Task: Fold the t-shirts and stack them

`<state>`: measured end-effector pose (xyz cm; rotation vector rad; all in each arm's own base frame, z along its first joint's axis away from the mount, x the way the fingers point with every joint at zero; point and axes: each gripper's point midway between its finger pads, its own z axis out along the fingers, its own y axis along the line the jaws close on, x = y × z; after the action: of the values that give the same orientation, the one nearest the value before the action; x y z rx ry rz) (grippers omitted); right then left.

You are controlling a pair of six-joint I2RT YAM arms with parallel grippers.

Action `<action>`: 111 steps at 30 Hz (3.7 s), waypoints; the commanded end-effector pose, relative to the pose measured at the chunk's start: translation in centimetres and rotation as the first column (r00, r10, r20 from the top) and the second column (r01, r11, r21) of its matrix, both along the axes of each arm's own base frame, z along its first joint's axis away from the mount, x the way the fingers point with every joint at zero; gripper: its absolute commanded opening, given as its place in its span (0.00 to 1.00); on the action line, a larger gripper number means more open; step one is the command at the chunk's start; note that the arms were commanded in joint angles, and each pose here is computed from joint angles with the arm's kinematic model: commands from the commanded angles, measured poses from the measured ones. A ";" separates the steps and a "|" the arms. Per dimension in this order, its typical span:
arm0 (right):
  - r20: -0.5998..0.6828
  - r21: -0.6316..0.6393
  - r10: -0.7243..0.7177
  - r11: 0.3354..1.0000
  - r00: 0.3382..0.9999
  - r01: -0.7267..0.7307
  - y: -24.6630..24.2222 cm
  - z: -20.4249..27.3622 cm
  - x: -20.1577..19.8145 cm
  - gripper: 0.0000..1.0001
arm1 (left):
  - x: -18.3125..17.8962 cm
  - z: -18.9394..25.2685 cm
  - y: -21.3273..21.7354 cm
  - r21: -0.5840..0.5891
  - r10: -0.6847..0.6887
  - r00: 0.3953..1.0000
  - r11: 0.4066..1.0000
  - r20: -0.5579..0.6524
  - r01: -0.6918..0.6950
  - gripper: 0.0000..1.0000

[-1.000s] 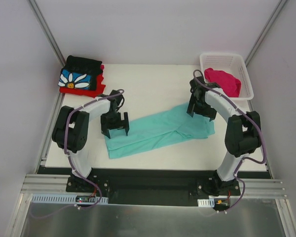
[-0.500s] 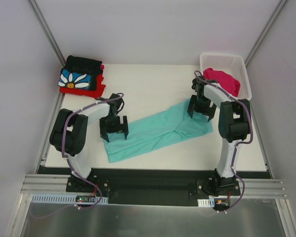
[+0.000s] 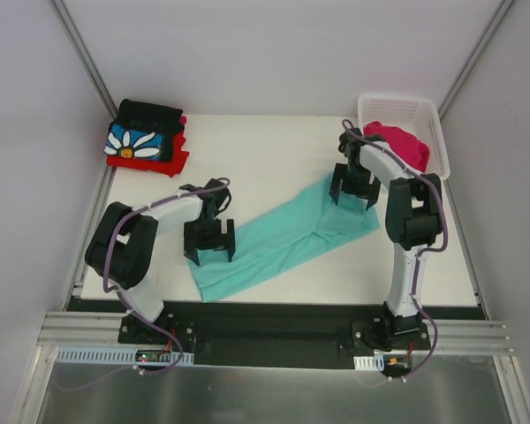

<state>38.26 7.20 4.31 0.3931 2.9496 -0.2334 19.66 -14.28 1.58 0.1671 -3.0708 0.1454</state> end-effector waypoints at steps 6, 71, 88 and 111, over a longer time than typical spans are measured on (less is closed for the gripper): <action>0.068 0.059 0.132 0.989 0.989 -0.136 3.8 5.2 -1.8 0.96 | -1.5 1.1 -0.7 -0.024 0.020 0.999 0.999 -0.043 -0.021 0.99; 0.184 0.115 0.180 0.972 0.966 -0.203 3.3 4.5 0.3 0.01 | -1.8 1.7 -0.1 -0.009 0.014 1.000 1.000 -0.025 -0.014 0.99; 0.107 0.176 0.203 0.960 0.973 -0.219 6.3 -0.8 -1.2 0.01 | -1.7 -0.7 -0.2 -0.005 0.018 0.999 1.000 -0.032 -0.019 0.99; 0.085 0.247 0.302 0.917 0.949 -0.314 10.2 -1.2 4.2 0.01 | -5.7 -2.9 -3.1 -0.010 -0.030 0.992 1.000 -0.122 0.029 0.99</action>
<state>41.83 15.59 2.23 0.0576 2.9470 0.1839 15.68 -15.36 1.19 0.1617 -3.0079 0.1164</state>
